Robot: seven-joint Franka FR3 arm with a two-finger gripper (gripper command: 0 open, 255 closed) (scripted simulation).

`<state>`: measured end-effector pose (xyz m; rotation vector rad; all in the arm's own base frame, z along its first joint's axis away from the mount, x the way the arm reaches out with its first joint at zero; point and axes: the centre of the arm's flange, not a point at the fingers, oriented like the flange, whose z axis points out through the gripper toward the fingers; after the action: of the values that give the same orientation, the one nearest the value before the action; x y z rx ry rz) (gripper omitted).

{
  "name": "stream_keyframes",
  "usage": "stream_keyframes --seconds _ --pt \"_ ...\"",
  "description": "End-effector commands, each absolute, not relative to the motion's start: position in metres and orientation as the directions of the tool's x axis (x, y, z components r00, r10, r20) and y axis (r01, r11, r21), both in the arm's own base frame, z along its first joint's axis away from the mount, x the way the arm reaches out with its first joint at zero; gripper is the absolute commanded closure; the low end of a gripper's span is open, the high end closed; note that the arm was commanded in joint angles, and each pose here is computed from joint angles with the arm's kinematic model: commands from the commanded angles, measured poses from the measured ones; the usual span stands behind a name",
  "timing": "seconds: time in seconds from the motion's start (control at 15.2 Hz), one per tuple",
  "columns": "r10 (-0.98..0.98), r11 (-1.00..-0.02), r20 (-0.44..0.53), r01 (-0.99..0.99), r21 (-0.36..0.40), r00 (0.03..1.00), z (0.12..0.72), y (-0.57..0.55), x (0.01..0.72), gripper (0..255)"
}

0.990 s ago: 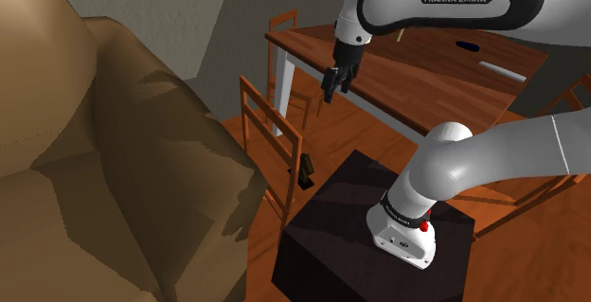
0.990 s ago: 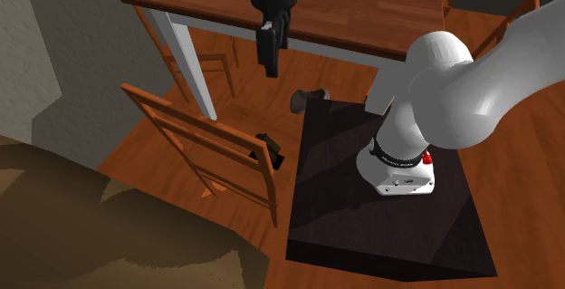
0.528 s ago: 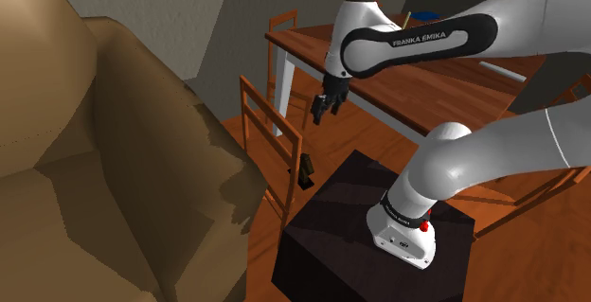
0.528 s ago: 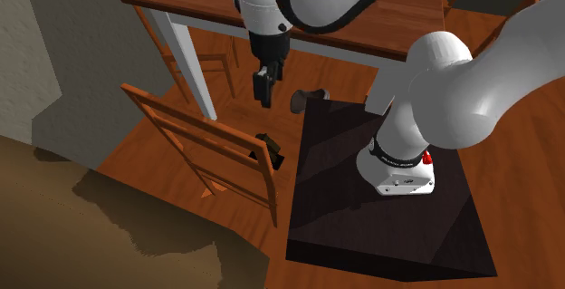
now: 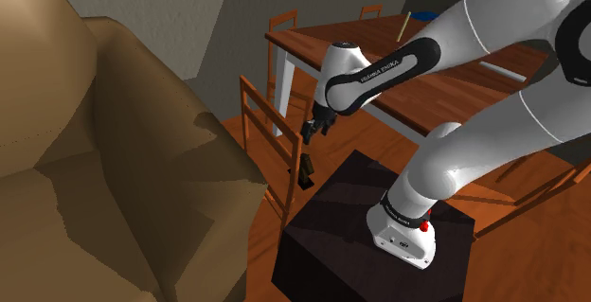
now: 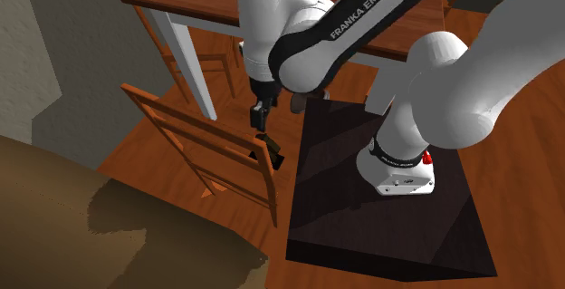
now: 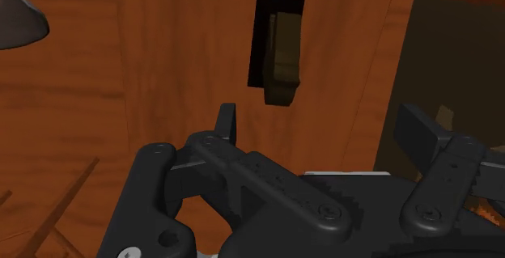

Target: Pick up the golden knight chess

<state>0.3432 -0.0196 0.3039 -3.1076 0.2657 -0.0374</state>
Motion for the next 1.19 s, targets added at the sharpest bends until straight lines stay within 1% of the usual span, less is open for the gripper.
stream_keyframes --seconds 0.0,0.2,0.73,0.86,0.92,1.12 --pt "-0.188 -0.982 0.034 -0.187 -0.025 0.982 0.278 -0.022 0.347 0" --pt "-0.212 -0.977 0.046 -0.211 -0.026 0.976 0.239 -0.024 0.353 0" --pt "-0.216 -0.976 0.047 -0.215 -0.026 0.975 0.197 -0.024 0.354 0" --pt "-0.216 -0.976 0.047 -0.215 -0.026 0.975 0.193 -0.024 0.354 0" --pt "-0.216 -0.976 0.047 -0.215 -0.026 0.975 0.193 -0.024 0.354 255" --pt "-0.216 -0.976 0.047 -0.215 -0.026 0.975 0.194 -0.024 0.355 255"
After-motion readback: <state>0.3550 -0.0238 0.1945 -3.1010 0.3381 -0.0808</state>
